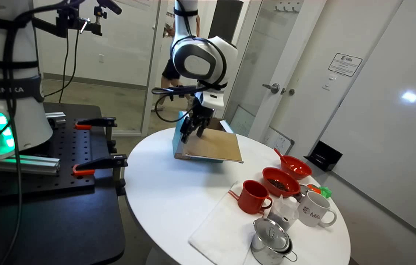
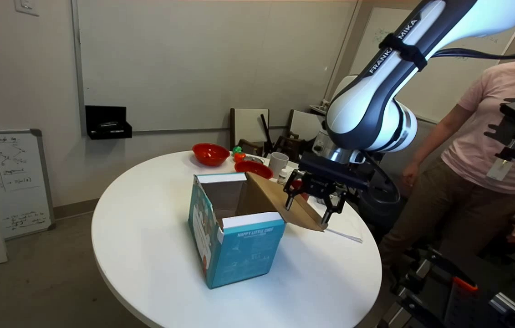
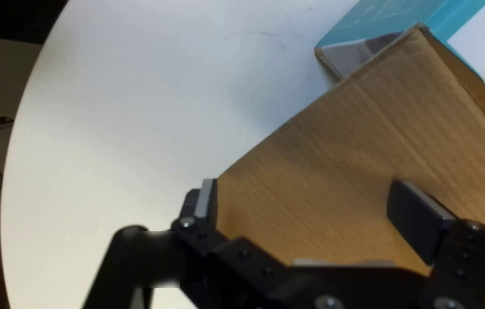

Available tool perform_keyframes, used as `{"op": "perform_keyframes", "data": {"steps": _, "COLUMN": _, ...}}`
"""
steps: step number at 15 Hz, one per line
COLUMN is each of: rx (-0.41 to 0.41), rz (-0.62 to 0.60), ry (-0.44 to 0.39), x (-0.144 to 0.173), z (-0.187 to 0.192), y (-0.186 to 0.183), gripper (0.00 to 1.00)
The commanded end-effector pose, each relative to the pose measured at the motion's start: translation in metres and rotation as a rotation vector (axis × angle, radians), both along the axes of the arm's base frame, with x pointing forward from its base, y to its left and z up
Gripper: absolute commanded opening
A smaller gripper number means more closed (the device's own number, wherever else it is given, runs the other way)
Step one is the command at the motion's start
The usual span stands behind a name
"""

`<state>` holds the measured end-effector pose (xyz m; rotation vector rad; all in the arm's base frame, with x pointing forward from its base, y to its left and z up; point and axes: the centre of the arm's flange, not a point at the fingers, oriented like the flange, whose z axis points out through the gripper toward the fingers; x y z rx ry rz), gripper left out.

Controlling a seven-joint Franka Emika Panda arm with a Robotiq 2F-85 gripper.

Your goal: Open the lid of the box then put the red cup in the box

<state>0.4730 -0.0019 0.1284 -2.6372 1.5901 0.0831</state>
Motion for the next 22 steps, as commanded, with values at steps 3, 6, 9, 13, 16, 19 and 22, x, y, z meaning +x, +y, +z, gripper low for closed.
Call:
{"op": "perform_keyframes", "data": {"steps": 3, "rx": -0.055, "rz": 0.081, "ry": 0.043, "x": 0.001, "z": 0.034, "y": 0.012, "gripper": 1.0}}
{"op": "perform_keyframes", "data": {"steps": 6, "rx": -0.083, "rz": 0.101, "ry": 0.045, "x": 0.001, "z": 0.051, "y": 0.008, "gripper": 1.0}}
{"op": "perform_keyframes", "data": {"steps": 9, "rx": -0.096, "rz": 0.08, "ry": 0.036, "x": 0.001, "z": 0.069, "y": -0.007, "gripper": 1.0}}
{"op": "perform_keyframes", "data": {"steps": 13, "rx": -0.11, "rz": -0.012, "ry": 0.012, "x": -0.001, "z": 0.084, "y": -0.038, "gripper": 1.0}}
{"op": "perform_keyframes", "data": {"steps": 16, "rx": -0.092, "rz": -0.108, "ry": -0.007, "x": -0.017, "z": 0.1, "y": -0.076, "gripper": 1.0}}
{"op": "perform_keyframes", "data": {"steps": 19, "rx": -0.061, "rz": -0.227, "ry": -0.034, "x": -0.031, "z": 0.112, "y": -0.121, "gripper": 1.0}}
{"op": "perform_keyframes", "data": {"steps": 22, "rx": -0.002, "rz": -0.39, "ry": -0.116, "x": -0.033, "z": 0.114, "y": -0.151, "gripper": 1.0}}
